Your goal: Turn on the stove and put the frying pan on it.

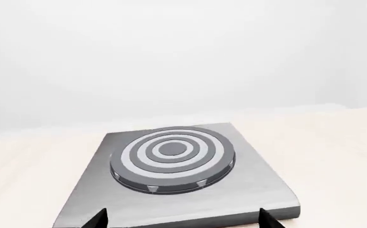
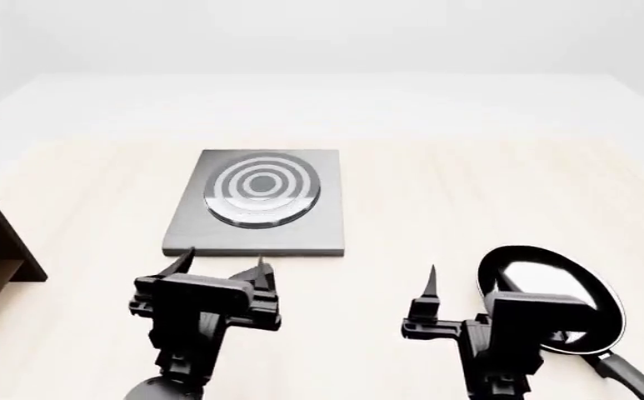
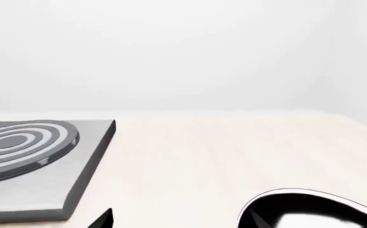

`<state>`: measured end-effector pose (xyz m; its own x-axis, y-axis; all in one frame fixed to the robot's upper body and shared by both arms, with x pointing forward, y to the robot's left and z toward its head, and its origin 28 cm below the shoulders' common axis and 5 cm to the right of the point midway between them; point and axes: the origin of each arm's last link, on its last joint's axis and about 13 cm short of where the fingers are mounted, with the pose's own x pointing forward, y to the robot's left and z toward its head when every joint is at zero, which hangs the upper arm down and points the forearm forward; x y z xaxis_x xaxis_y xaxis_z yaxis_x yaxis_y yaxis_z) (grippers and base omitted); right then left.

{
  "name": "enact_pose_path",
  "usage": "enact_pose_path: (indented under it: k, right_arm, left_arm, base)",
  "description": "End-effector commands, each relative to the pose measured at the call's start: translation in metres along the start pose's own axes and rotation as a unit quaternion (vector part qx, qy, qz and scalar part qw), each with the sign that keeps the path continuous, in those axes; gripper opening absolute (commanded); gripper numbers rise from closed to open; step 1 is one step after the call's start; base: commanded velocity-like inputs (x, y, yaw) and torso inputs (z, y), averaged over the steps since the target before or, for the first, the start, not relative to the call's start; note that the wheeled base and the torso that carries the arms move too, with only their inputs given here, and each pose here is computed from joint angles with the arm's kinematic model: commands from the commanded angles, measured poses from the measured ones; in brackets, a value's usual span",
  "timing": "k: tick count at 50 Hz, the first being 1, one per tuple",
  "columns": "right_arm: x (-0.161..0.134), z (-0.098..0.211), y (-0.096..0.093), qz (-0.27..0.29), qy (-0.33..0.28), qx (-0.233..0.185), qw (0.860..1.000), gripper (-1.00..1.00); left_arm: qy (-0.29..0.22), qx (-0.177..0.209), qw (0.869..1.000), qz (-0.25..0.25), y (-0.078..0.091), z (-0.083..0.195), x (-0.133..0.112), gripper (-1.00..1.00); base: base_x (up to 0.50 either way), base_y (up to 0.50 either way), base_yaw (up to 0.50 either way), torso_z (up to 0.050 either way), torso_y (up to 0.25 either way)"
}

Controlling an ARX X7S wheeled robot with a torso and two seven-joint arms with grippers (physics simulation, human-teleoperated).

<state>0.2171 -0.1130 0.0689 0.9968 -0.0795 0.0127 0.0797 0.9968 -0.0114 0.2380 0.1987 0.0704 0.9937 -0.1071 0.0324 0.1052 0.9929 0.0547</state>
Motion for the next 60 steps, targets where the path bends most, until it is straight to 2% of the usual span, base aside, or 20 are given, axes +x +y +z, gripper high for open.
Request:
enact_pose_path:
  k: [1,7,11,13,18,20,21,24,25,28,29,30,31,32,33,36,40,44,52,60]
  right_arm:
    - [0.000,0.008,0.002,0.036,0.012,-0.009,0.999,1.00]
    - [0.002,0.029,-0.004,0.046,0.025,-0.015,0.998,1.00]
    - [0.000,0.042,-0.006,0.082,0.038,-0.039,0.995,1.00]
    - [-0.001,0.051,-0.009,0.101,0.043,-0.037,0.993,1.00]
    - [-0.003,0.077,-0.021,0.104,0.041,-0.089,0.990,1.00]
    - [-0.005,0.092,-0.026,0.098,0.026,-0.140,0.985,1.00]
    - [-0.003,0.114,-0.035,0.103,0.026,-0.168,0.980,1.00]
    - [-0.003,0.130,-0.040,0.100,0.029,-0.195,0.975,1.00]
    - [-0.003,0.139,-0.043,0.090,0.025,-0.222,0.971,1.00]
    - [-0.001,0.151,-0.046,0.094,0.031,-0.245,0.964,1.00]
    - [0.010,0.157,-0.066,0.119,0.156,-0.316,0.928,1.00]
    - [0.008,0.173,-0.082,0.077,0.170,-0.383,0.905,1.00]
    - [-0.002,0.188,-0.099,0.058,0.200,-0.430,0.878,1.00]
    - [-0.006,0.194,-0.093,0.106,0.218,-0.449,0.860,1.00]
    - [-0.007,0.202,-0.091,0.111,0.211,-0.461,0.855,1.00]
    - [-0.009,0.204,-0.094,0.110,0.219,-0.472,0.847,1.00]
    - [-0.011,0.206,-0.102,0.105,0.245,-0.489,0.830,1.00]
    - [-0.013,0.208,-0.109,0.100,0.264,-0.494,0.822,1.00]
    - [-0.011,0.207,-0.125,0.083,0.319,-0.486,0.809,1.00]
    - [-0.016,0.199,-0.136,0.088,0.391,-0.480,0.780,1.00]
  left_arm:
    - [-0.044,-0.025,0.999,-0.008,0.008,0.046,-0.018,1.00]
    - [-0.042,-0.023,0.999,0.011,0.016,0.051,-0.021,1.00]
    - [-0.040,-0.015,0.999,0.023,0.019,0.049,-0.022,1.00]
    - [-0.039,-0.015,0.999,0.025,0.019,0.049,-0.023,1.00]
    - [-0.035,-0.017,0.999,0.027,0.021,0.044,-0.024,1.00]
    - [-0.033,-0.021,0.999,0.028,0.022,0.041,-0.023,1.00]
    - [-0.033,-0.020,0.999,0.030,0.022,0.038,-0.023,1.00]
    - [-0.033,-0.020,0.999,0.029,0.021,0.037,-0.023,1.00]
    - [-0.033,-0.019,0.999,0.029,0.021,0.035,-0.023,1.00]
    - [-0.033,-0.020,0.999,0.028,0.021,0.034,-0.024,1.00]
    - [-0.045,-0.018,0.998,0.038,0.029,0.035,-0.028,1.00]
    - [-0.045,-0.018,0.998,0.038,0.029,0.035,-0.028,1.00]
    - [-0.045,-0.018,0.998,0.038,0.029,0.035,-0.028,1.00]
    - [-0.045,-0.017,0.998,0.038,0.029,0.035,-0.028,1.00]
    - [-0.046,-0.017,0.998,0.038,0.030,0.035,-0.028,1.00]
    - [-0.046,-0.017,0.998,0.038,0.030,0.035,-0.028,1.00]
    - [-0.047,-0.017,0.998,0.038,0.030,0.035,-0.029,1.00]
    - [-0.047,-0.017,0.998,0.037,0.030,0.035,-0.029,1.00]
    - [-0.046,-0.014,0.998,0.035,0.029,0.033,-0.030,1.00]
    - [-0.044,-0.013,0.998,0.035,0.029,0.032,-0.029,1.00]
  base:
    - [0.00,0.00,0.00,0.000,0.000]
    - [0.00,0.00,0.00,0.000,0.000]
    - [0.00,0.00,0.00,0.000,0.000]
    - [0.00,0.00,0.00,0.000,0.000]
    - [0.00,0.00,0.00,0.000,0.000]
    - [0.00,0.00,0.00,0.000,0.000]
    - [0.00,0.00,0.00,0.000,0.000]
    - [0.00,0.00,0.00,0.000,0.000]
    - [0.00,0.00,0.00,0.000,0.000]
    - [0.00,0.00,0.00,0.000,0.000]
    - [0.00,0.00,0.00,0.000,0.000]
    - [0.00,0.00,0.00,0.000,0.000]
    - [0.00,0.00,0.00,0.000,0.000]
    - [0.00,0.00,0.00,0.000,0.000]
    - [0.00,0.00,0.00,0.000,0.000]
    - [0.00,0.00,0.00,0.000,0.000]
    - [0.00,0.00,0.00,0.000,0.000]
    - [0.00,0.00,0.00,0.000,0.000]
    - [0.00,0.00,0.00,0.000,0.000]
    - [0.00,0.00,0.00,0.000,0.000]
